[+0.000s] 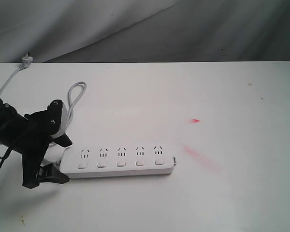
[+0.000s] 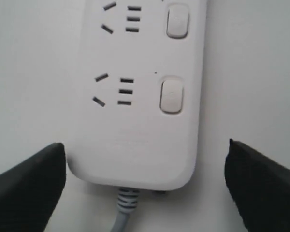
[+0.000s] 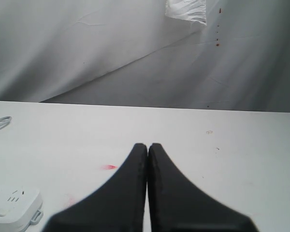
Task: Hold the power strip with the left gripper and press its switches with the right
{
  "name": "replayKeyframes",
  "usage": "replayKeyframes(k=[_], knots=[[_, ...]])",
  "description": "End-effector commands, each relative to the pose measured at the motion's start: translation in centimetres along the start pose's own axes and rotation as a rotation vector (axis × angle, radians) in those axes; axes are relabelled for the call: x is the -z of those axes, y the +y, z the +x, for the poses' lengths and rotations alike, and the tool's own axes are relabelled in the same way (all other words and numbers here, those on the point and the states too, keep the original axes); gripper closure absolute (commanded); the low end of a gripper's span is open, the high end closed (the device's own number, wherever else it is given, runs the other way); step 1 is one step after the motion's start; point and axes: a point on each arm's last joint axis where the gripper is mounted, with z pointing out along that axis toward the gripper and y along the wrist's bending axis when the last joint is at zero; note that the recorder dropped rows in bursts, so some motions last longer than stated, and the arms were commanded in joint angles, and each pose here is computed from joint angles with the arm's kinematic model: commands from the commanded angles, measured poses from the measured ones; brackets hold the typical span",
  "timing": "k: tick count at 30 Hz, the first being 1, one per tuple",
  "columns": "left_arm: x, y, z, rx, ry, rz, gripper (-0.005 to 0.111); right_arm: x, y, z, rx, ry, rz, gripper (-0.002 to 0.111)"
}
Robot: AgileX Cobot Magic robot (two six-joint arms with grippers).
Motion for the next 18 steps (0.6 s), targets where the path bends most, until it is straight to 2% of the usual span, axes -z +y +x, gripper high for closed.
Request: replayKeyframes(k=[1, 18], knots=[[-0.5, 0.4, 0.3, 0.008, 0.004, -0.013, 0.024, 0.0, -0.1, 0.1, 0.000, -0.001, 0.008, 0.108], [-1.6, 0.9, 0.9, 0.048, 0.019, -0.035, 0.024, 0.0, -0.1, 0.1, 0.000, -0.001, 0.008, 0.108]])
